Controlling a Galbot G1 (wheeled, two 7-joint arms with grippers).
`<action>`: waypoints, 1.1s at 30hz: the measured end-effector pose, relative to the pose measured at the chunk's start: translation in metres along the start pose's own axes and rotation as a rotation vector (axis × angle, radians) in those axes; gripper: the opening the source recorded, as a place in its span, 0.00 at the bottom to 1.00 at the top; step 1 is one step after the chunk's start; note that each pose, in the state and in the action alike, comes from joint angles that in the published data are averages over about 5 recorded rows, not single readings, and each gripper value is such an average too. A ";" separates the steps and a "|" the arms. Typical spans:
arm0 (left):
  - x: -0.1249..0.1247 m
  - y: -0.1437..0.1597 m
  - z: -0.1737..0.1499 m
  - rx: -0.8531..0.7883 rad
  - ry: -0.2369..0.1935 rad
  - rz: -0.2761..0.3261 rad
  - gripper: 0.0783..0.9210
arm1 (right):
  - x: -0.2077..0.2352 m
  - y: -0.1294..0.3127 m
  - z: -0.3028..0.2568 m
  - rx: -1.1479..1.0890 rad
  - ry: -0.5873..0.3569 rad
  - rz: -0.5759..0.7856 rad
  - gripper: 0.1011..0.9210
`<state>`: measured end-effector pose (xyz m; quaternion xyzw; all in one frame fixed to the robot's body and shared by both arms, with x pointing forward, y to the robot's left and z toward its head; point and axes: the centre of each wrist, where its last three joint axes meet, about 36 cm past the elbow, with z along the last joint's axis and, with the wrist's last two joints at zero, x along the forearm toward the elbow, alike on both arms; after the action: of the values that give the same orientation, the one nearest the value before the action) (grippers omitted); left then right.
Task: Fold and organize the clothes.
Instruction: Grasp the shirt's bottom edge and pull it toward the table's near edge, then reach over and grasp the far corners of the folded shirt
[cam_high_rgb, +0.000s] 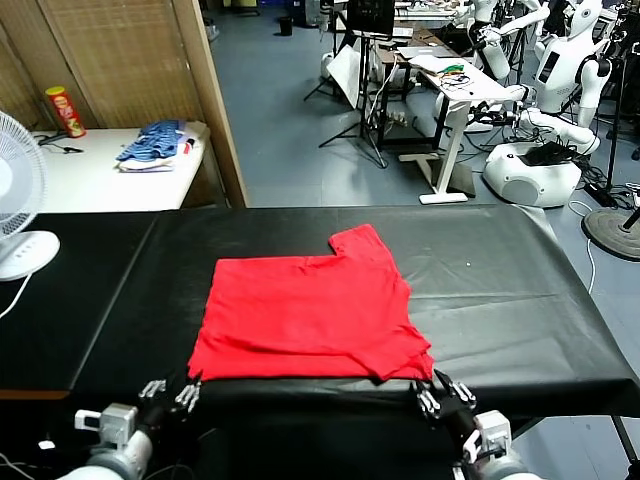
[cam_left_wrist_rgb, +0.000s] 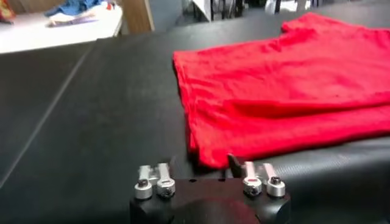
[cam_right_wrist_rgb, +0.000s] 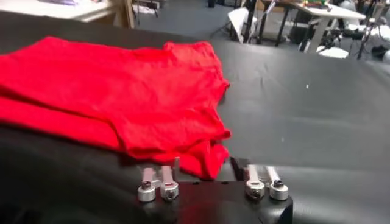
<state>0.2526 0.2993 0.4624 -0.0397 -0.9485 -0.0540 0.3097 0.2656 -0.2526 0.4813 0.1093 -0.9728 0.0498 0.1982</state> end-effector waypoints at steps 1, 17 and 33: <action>0.004 0.000 -0.006 0.011 -0.006 -0.001 0.80 | -0.006 -0.003 -0.004 0.000 -0.026 0.002 0.85; -0.094 0.048 -0.129 0.144 -0.205 0.040 0.85 | -0.237 -0.054 -0.074 -0.007 -0.158 0.076 0.85; -0.255 0.047 -0.183 0.220 -0.023 0.041 0.85 | -0.359 -0.039 -0.103 -0.023 0.069 0.041 0.85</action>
<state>0.5701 0.3114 0.4618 -0.0256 -0.9512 0.0572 0.3021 0.6351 -0.2067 0.4351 0.0851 -0.9679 0.0467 0.2317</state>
